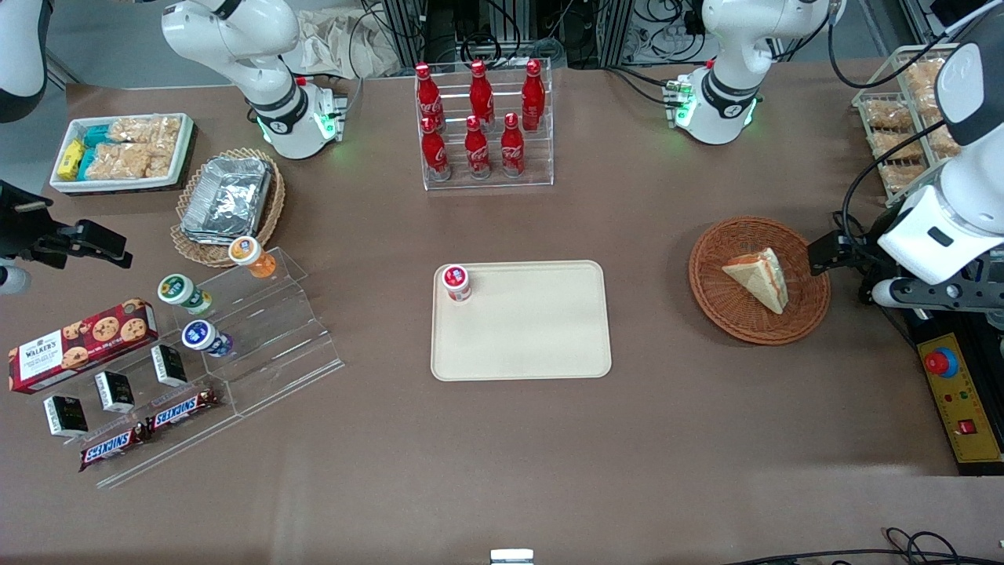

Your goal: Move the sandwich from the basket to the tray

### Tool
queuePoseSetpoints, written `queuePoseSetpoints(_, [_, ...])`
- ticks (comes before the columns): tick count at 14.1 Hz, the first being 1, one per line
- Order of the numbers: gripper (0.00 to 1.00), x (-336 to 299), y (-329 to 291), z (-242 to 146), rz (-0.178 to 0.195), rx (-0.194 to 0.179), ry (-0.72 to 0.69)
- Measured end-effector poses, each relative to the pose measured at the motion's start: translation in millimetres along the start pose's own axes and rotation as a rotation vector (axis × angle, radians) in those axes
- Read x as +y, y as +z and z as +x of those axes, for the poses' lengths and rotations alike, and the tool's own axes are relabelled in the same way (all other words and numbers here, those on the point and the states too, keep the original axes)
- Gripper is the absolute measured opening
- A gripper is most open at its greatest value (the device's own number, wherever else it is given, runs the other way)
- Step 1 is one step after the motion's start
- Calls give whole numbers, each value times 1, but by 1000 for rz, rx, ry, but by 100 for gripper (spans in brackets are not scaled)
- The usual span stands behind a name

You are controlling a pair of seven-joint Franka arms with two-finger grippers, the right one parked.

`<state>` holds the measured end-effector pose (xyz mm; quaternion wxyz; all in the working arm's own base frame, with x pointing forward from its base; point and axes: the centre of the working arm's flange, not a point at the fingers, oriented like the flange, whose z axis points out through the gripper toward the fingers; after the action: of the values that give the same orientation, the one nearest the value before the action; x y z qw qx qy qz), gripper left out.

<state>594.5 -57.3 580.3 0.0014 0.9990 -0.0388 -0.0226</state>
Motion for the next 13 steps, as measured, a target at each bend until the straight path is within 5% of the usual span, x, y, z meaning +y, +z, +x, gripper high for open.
queuePoseSetpoints(8, [100, -1, 0, -1, 4, -7, -26])
queuePoseSetpoints(13, [100, -1, 8, -13, 9, -110, -56])
